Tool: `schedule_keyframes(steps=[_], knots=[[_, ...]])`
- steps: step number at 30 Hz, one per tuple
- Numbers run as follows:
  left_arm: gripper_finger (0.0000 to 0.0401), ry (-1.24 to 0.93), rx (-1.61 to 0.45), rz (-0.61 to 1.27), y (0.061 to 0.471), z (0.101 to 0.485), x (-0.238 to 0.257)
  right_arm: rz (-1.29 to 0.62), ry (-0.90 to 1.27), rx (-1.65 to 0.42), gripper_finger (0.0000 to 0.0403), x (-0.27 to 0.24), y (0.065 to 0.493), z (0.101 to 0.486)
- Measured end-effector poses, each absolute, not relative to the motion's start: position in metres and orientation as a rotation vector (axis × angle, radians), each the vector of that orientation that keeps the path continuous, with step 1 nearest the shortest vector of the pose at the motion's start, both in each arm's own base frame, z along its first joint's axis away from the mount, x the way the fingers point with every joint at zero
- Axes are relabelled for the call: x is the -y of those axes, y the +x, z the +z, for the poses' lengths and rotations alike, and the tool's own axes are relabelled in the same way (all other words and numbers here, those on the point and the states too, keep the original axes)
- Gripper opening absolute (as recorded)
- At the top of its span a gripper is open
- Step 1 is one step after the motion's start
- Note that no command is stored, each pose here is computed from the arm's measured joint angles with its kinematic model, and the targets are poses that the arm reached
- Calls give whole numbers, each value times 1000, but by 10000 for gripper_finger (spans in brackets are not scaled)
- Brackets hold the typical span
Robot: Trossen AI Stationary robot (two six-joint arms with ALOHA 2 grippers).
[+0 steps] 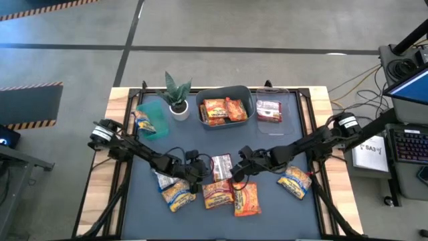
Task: Sort Maruchan noodles
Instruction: Put the red noodle pack into the transparent bin
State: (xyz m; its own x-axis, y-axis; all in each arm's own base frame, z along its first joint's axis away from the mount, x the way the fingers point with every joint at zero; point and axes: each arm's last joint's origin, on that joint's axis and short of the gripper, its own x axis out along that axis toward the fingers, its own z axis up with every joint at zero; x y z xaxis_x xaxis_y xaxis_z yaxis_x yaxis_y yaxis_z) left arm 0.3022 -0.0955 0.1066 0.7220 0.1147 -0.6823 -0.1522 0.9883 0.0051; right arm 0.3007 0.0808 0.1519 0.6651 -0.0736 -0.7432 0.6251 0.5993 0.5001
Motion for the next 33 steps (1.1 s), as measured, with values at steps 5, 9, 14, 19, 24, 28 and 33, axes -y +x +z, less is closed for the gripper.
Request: schedule_keyframes(steps=[5,9,14,19,24,28,33], knots=[[103,-62,-720,152,305,104,93,-452,815,-730,315,-74,307,145],[103,-60,-703,150,306,102,91,-446,807,-709,315,-69,310,143],[103,-64,-688,158,309,98,88,-436,808,-693,315,-69,313,139],[103,-37,-643,183,312,99,86,-424,804,-695,311,-69,315,133],[103,-10,-611,225,313,102,84,-391,798,-691,304,-70,317,131],[103,-4,-576,217,315,105,85,-389,792,-682,307,-70,318,132],[103,6,-542,249,315,113,84,-385,789,-676,313,-70,318,132]])
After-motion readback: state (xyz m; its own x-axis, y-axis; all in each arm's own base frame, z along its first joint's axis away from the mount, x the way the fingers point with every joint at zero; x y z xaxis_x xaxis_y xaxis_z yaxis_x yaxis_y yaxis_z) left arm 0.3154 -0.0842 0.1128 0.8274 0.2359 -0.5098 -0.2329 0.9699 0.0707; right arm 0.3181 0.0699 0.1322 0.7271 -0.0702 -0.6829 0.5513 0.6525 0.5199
